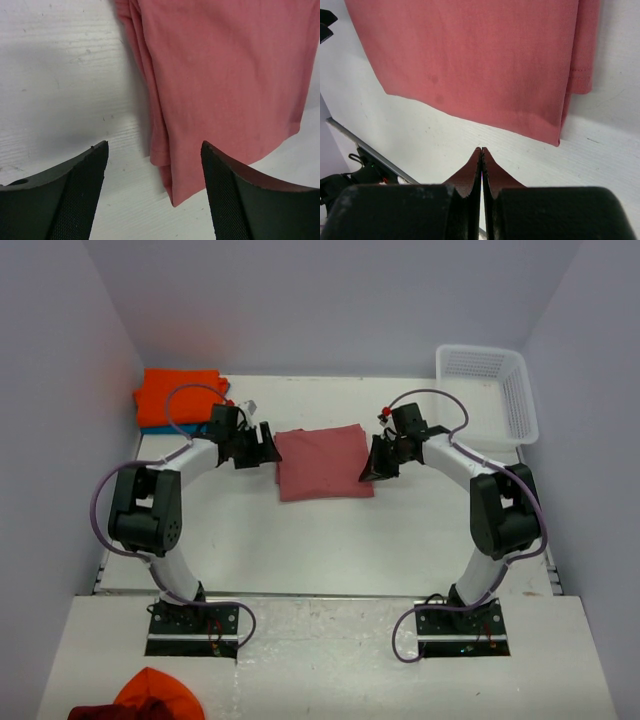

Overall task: Fold and stack the t-shirts
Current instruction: Smooth out wrinkles on the folded tshirt, then put the neatly folded tshirt into the corner of the board with the left arm

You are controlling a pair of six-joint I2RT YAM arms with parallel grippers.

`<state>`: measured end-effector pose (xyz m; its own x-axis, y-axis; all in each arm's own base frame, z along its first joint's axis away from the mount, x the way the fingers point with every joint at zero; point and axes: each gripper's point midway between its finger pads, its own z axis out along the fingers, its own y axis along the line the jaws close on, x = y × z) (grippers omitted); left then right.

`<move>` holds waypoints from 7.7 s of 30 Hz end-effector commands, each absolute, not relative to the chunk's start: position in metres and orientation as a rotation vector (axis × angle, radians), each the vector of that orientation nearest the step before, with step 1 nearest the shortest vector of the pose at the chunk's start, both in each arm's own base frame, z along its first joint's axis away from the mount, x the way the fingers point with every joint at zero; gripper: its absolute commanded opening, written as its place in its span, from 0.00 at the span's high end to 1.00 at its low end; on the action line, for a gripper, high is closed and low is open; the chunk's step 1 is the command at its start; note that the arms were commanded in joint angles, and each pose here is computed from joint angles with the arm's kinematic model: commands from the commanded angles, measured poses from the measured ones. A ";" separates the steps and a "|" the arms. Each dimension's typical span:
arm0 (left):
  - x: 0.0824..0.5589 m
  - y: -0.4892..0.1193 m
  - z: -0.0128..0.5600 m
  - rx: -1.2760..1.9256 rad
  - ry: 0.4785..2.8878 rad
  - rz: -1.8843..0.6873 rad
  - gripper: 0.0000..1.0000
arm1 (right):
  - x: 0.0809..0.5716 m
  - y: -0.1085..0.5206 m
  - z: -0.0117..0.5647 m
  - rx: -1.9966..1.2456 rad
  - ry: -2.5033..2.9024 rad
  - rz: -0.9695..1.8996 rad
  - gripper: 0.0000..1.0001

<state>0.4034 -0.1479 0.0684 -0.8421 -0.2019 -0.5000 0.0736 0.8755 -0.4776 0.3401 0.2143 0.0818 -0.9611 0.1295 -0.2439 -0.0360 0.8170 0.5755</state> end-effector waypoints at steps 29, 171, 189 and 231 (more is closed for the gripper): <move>0.380 -0.169 0.027 -0.062 2.599 -0.839 0.24 | 0.336 0.211 0.103 0.017 2.638 0.868 1.00; 0.636 0.141 0.373 -0.032 1.512 0.526 0.00 | 0.225 0.243 0.014 -0.153 2.938 0.808 1.00; 0.679 0.117 0.195 -0.428 1.770 -0.345 1.00 | 0.218 0.241 0.042 -0.159 2.861 0.847 1.00; 0.640 0.142 0.183 -0.423 1.749 -0.204 1.00 | 0.209 0.239 0.045 -0.152 2.865 0.875 1.00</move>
